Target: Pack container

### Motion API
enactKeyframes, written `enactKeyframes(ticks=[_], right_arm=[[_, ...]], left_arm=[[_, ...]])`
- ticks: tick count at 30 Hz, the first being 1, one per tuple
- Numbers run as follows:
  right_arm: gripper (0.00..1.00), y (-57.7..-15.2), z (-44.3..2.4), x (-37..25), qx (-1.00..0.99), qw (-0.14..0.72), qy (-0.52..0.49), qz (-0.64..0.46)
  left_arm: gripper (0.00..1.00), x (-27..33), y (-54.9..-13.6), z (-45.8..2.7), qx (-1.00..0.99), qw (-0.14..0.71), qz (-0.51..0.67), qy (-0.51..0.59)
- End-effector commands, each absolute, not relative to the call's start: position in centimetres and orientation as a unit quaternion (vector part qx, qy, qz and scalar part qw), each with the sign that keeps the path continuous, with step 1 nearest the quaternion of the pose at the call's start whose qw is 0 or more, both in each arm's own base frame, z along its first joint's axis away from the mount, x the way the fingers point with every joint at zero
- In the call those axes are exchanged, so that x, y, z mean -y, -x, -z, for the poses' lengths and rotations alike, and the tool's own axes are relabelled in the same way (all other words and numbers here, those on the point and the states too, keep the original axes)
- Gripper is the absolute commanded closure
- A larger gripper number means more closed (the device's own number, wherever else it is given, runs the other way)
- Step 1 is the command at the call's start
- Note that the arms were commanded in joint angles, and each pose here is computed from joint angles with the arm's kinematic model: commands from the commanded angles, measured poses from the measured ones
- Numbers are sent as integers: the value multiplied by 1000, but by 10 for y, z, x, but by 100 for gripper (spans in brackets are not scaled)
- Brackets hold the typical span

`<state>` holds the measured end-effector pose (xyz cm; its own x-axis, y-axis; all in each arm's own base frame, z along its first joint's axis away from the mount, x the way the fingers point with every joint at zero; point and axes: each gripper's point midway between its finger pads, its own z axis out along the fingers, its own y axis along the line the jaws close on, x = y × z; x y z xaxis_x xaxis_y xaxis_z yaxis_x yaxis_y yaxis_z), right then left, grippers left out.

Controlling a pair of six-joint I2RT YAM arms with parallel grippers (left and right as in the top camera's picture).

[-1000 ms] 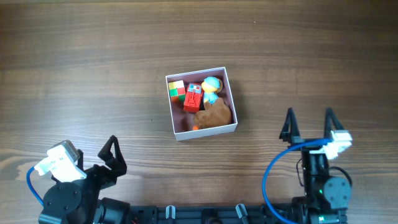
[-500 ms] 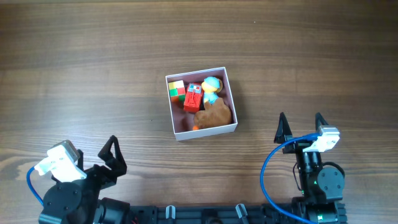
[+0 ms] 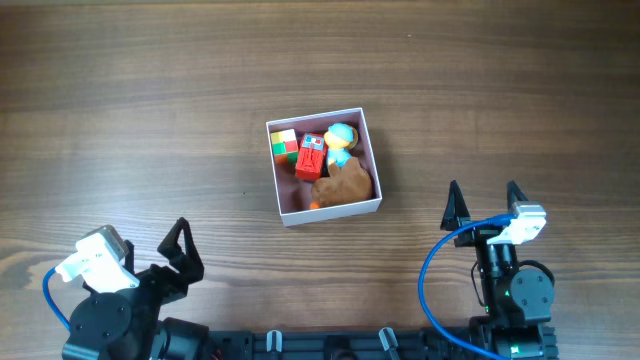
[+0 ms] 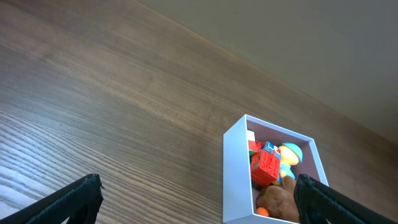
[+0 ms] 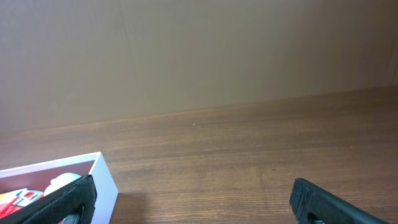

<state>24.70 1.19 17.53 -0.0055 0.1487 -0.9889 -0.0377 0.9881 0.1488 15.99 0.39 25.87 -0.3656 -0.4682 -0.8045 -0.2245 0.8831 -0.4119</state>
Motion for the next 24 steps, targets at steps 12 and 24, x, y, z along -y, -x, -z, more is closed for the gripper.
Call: enactKeyframes(ticks=[12,24], right_arm=[[0,-247,-175,-16,-706,703,-36,-76],[0,-247,-175,-16,-706,703,-36,-76]], left_arm=[[0,-6,-176,-252,-794,595,60,108],[0,6,-236,-220,-687,717,101,65]])
